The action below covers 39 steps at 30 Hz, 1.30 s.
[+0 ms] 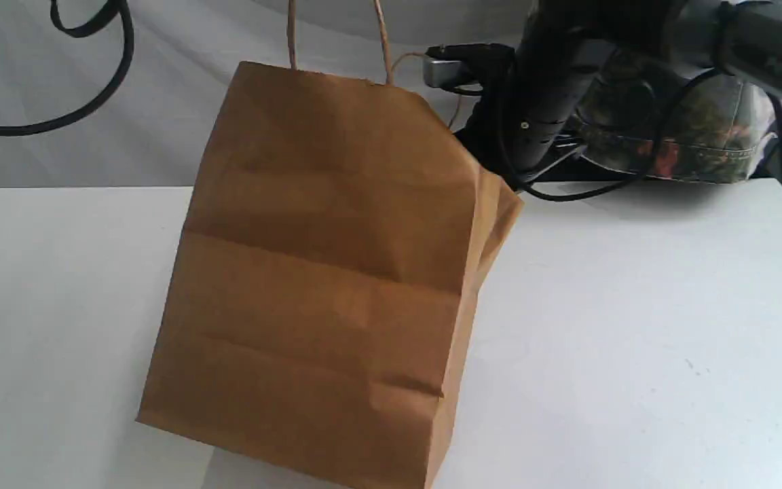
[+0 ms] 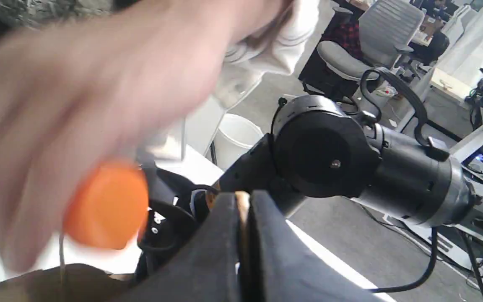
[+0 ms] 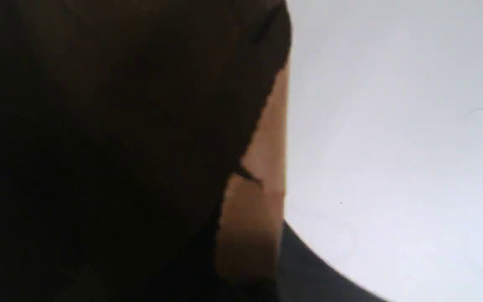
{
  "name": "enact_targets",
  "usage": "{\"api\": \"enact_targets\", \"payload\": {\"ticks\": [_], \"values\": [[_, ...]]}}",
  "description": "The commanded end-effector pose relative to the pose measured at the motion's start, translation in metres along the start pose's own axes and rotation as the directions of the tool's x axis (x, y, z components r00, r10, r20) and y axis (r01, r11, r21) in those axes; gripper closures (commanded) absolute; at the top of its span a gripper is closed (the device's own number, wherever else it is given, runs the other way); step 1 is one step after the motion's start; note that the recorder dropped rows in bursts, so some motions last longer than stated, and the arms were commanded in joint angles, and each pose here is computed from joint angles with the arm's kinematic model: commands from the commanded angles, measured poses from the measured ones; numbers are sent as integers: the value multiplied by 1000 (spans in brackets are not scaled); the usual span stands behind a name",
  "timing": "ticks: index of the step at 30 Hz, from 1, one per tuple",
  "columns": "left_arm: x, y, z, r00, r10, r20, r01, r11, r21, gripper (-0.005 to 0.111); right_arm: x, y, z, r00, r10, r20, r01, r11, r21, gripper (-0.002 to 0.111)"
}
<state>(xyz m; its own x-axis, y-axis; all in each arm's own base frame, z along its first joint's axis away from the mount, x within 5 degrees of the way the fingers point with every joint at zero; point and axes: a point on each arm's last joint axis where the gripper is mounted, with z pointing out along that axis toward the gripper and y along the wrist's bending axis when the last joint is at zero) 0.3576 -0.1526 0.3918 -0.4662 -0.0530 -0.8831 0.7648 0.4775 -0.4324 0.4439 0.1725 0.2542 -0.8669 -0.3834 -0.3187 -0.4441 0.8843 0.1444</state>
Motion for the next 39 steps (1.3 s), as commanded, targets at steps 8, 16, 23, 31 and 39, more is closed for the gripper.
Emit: {"api": "enact_targets", "payload": {"ticks": [8, 16, 23, 31, 39], "values": [[-6, -6, -1, 999, -23, 28, 23, 1000, 16, 107, 1, -1, -1, 1000, -15, -5, 15, 1000, 17, 108], [-6, -7, -1, 999, -23, 26, 22, 1000, 19, 107, -2, -1, -1, 998, -48, 28, 48, 999, 23, 108], [1, -16, -2, 999, 7, -40, -2, 992, 126, 107, -16, -2, -3, 981, -75, 179, 66, 996, 54, 108], [25, -13, 1, 993, 11, -121, 12, 982, 189, 107, -26, -2, -17, 946, -102, 308, 75, 992, 97, 108], [68, 8, 6, 984, 24, -177, -1, 992, 124, 107, -31, -2, -31, 918, -151, 367, 108, 985, 135, 108]]}}
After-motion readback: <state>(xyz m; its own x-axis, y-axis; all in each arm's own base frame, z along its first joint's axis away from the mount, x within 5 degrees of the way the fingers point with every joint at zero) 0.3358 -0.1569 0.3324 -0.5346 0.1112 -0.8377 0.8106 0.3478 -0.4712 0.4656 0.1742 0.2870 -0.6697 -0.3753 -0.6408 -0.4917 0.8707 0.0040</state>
